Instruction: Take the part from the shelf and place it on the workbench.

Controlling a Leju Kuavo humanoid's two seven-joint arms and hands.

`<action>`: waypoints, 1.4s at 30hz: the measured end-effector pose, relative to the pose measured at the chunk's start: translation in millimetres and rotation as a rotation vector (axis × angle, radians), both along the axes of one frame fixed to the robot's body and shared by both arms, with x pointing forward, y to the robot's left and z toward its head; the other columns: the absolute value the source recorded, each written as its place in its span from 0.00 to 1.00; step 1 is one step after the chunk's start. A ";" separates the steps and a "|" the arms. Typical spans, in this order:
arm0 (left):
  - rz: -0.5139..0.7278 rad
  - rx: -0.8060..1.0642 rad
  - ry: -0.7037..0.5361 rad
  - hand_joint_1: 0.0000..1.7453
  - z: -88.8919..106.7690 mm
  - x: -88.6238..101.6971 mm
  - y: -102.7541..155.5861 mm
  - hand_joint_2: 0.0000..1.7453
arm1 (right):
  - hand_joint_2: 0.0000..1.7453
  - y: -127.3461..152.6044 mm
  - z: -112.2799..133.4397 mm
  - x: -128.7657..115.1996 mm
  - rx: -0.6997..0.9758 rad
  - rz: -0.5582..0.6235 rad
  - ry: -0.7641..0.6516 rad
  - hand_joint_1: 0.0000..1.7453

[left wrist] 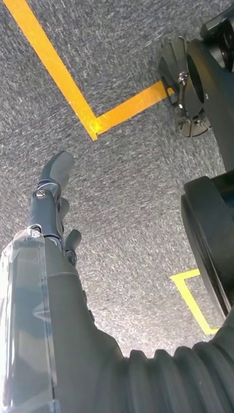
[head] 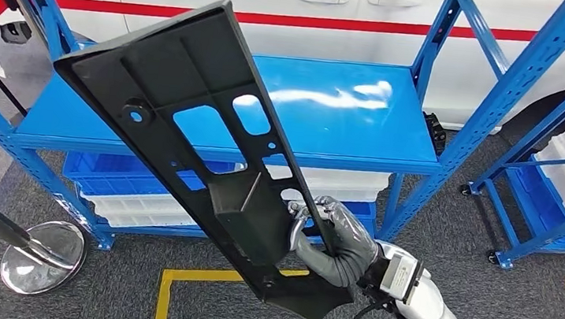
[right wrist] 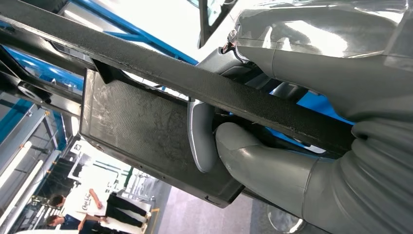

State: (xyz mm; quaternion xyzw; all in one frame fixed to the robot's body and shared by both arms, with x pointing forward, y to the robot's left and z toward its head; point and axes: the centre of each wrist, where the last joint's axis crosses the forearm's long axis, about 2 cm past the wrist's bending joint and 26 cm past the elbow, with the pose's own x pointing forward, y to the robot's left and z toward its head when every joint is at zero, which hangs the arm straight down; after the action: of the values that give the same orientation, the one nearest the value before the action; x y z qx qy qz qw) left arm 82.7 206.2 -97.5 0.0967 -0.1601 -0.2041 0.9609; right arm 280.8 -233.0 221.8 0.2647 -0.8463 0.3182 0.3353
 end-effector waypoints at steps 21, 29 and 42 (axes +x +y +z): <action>0.027 -0.001 0.023 0.00 -1.6 -7.4 1.4 1.00 | 1.00 -2.4 -2.8 -2.1 -0.014 0.010 0.011 1.00; 0.021 -0.013 0.002 0.00 -0.1 -1.9 -1.5 1.00 | 1.00 -2.5 -2.5 -2.3 -0.013 0.012 0.011 1.00; -0.001 -0.005 0.011 0.00 -0.7 -4.9 -1.3 1.00 | 1.00 -4.6 -8.1 -7.5 -0.022 0.024 0.054 1.00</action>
State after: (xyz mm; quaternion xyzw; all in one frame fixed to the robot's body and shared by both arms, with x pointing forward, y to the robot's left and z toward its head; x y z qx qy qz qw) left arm 77.9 205.0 -98.2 0.0931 -0.1551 -0.2046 0.9620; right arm 273.3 -237.6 213.7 0.2796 -0.8302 0.3239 0.3572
